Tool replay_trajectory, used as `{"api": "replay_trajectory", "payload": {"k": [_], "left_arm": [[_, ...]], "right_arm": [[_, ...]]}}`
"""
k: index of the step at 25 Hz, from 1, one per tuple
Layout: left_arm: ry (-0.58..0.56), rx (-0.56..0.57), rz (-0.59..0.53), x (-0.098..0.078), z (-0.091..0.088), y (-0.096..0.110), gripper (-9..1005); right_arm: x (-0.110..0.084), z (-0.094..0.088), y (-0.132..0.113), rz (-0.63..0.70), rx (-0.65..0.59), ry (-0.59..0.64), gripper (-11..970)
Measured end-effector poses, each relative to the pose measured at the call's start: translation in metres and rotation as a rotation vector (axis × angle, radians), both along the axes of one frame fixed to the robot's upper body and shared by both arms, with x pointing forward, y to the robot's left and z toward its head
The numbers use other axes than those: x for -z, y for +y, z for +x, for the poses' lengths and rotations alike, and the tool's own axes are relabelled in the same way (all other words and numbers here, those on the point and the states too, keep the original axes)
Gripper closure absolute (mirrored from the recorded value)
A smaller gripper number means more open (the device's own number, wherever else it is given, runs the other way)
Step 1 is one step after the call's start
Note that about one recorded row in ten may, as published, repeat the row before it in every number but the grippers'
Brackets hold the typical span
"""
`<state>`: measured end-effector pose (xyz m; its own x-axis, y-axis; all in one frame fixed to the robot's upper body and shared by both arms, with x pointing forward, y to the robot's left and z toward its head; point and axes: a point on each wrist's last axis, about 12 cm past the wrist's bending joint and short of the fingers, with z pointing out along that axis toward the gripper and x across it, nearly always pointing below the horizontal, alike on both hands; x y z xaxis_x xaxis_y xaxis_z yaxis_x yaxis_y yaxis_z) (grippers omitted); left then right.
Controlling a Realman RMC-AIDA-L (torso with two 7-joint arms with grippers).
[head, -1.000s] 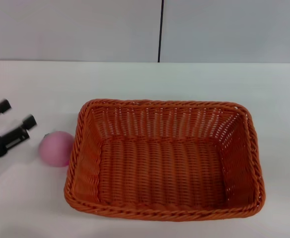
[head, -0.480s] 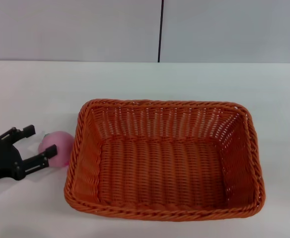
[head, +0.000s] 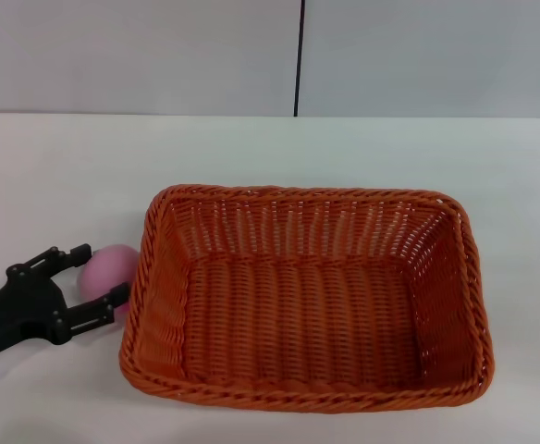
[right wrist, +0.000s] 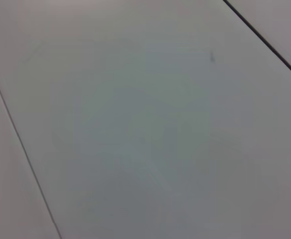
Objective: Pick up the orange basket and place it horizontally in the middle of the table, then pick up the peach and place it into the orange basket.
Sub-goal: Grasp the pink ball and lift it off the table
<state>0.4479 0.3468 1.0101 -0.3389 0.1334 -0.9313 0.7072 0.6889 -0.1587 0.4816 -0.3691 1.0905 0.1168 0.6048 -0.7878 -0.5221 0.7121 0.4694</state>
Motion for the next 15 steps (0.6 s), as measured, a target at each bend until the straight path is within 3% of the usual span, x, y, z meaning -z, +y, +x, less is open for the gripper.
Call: {"api": "replay_trajectory", "payload": {"k": [8,15], "left_arm": [[0.003,-0.012,0.012,0.0012,0.0014,0.0001,182],[-0.003,-0.035,0.018,0.001,0.0022,0.0027,421]], "right_arm": [[0.0024,-0.0042,-0.0018,0.0,0.007,0.009,495],[0.005,-0.0056,-0.0007,0.011,0.007,0.019,499]]}}
